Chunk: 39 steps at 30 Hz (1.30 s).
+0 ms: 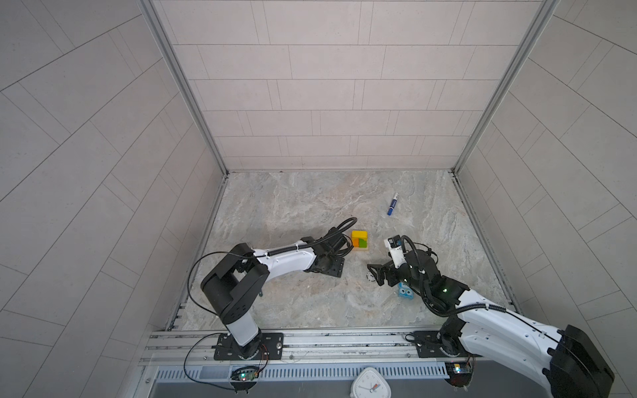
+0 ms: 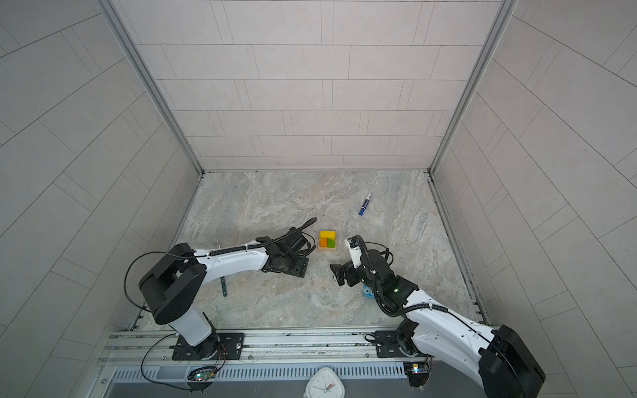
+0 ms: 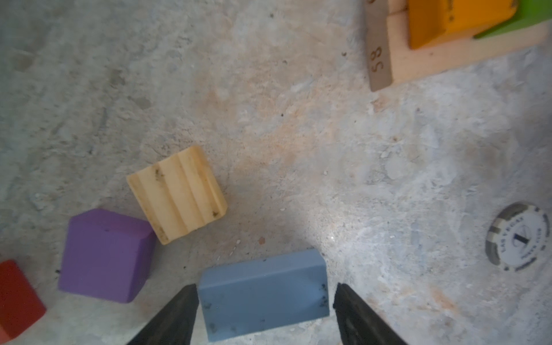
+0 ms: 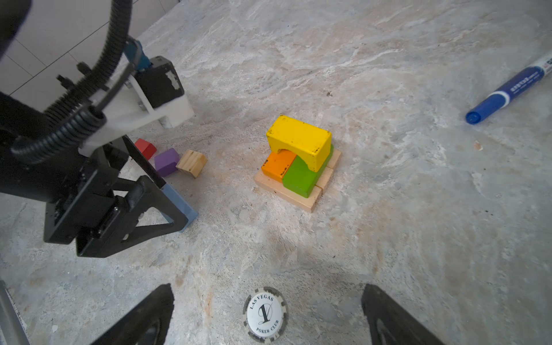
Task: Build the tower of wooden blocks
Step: 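Carry the light blue block with the left gripper over the yellow arch block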
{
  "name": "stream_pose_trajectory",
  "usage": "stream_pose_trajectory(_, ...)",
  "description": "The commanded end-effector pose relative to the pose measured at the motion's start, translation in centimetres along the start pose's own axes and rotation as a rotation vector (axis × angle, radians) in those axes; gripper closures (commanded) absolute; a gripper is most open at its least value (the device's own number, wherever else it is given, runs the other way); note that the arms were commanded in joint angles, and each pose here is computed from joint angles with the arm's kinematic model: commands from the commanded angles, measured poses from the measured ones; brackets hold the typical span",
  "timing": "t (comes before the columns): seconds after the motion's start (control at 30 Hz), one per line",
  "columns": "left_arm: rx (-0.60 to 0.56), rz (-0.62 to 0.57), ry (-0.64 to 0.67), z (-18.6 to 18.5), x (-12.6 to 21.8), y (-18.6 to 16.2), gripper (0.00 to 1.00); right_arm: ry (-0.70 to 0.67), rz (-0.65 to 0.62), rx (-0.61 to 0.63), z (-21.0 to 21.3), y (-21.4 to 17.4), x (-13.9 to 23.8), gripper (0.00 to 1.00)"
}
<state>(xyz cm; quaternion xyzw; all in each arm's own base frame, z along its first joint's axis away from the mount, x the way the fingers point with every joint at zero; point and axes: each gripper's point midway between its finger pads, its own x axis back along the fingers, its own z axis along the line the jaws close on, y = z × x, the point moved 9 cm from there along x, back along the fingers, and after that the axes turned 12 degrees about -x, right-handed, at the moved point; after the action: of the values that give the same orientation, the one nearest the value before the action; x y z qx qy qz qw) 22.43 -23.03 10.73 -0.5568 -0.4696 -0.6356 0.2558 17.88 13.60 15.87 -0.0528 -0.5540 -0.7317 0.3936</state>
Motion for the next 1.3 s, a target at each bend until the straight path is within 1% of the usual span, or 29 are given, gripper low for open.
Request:
stream_pose_trajectory(0.0,0.005,-0.008,0.018,-0.2,0.0,0.5,0.23,0.018,-0.004,0.016,0.0,-0.2,0.1,0.0)
stream_pose_trajectory(0.43,0.006,0.019,0.046,-0.1,-0.4,0.3,0.31,0.003,0.001,0.013,-0.1,-0.1,-0.1,0.0)
stream_pose_trajectory(0.57,0.005,0.026,0.055,0.0,-0.5,0.2,0.39,0.0,0.008,0.014,-0.1,-0.1,-0.2,0.0)
stream_pose_trajectory(0.83,0.002,0.023,0.069,-0.1,0.4,0.6,0.47,-0.018,-0.011,0.007,-0.3,-0.1,0.2,0.0)
stream_pose_trajectory(1.07,0.009,-0.007,0.021,-0.8,2.4,2.3,0.48,0.002,-0.005,-0.004,-0.2,-0.3,0.7,0.0)
stream_pose_trajectory(1.27,0.003,-0.034,0.022,-1.4,4.1,4.5,0.48,0.028,-0.026,-0.008,-0.2,-0.5,1.3,0.0)
